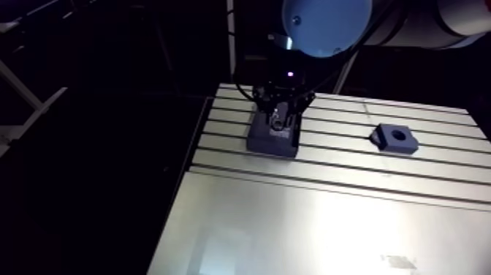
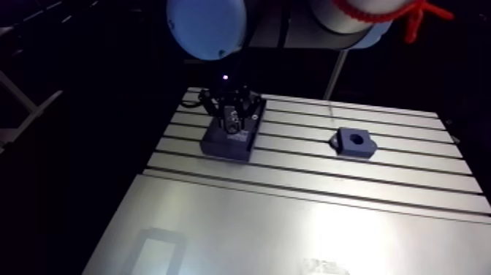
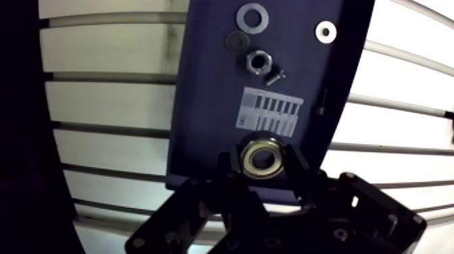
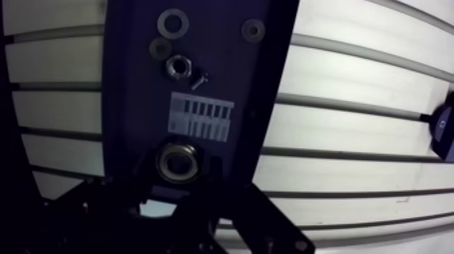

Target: Pick up the bearing and press it into the housing until flush.

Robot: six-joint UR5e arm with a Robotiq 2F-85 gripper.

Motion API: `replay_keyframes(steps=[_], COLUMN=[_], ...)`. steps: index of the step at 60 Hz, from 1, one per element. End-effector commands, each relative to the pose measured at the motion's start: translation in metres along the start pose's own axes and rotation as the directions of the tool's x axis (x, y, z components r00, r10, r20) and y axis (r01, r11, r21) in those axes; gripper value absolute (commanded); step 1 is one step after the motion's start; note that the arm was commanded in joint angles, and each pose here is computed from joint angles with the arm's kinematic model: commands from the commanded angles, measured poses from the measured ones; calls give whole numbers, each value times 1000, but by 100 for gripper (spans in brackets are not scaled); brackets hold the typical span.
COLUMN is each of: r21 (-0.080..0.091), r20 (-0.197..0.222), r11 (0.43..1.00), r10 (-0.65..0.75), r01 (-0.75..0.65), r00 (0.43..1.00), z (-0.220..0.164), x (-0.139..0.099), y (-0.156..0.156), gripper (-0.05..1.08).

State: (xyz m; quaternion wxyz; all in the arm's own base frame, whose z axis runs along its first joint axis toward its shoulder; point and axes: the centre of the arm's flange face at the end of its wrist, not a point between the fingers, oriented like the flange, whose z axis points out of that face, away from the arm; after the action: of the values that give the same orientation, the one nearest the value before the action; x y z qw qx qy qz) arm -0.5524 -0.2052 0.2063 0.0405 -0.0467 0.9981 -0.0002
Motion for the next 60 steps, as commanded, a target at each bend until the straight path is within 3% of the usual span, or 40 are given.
replay_keyframes(steps=[1, 14, 23, 36, 42, 60], r21=[0, -4, -11, -37, -36, -47], r20=[1, -20, -16, -27, -23, -21], r11=[1000, 996, 995, 993, 994, 995], r10=[-6, -89, -103, -116, -108, -85], r01=[6, 89, 103, 115, 108, 84], r00=[1000, 996, 995, 993, 994, 996], z=[-15, -35, -48, -62, -66, -65], x=[-2, 1, 6, 17, 20, 23], y=[0, 13, 48, 97, 115, 139], gripper=[65, 66, 66, 66, 66, 66])
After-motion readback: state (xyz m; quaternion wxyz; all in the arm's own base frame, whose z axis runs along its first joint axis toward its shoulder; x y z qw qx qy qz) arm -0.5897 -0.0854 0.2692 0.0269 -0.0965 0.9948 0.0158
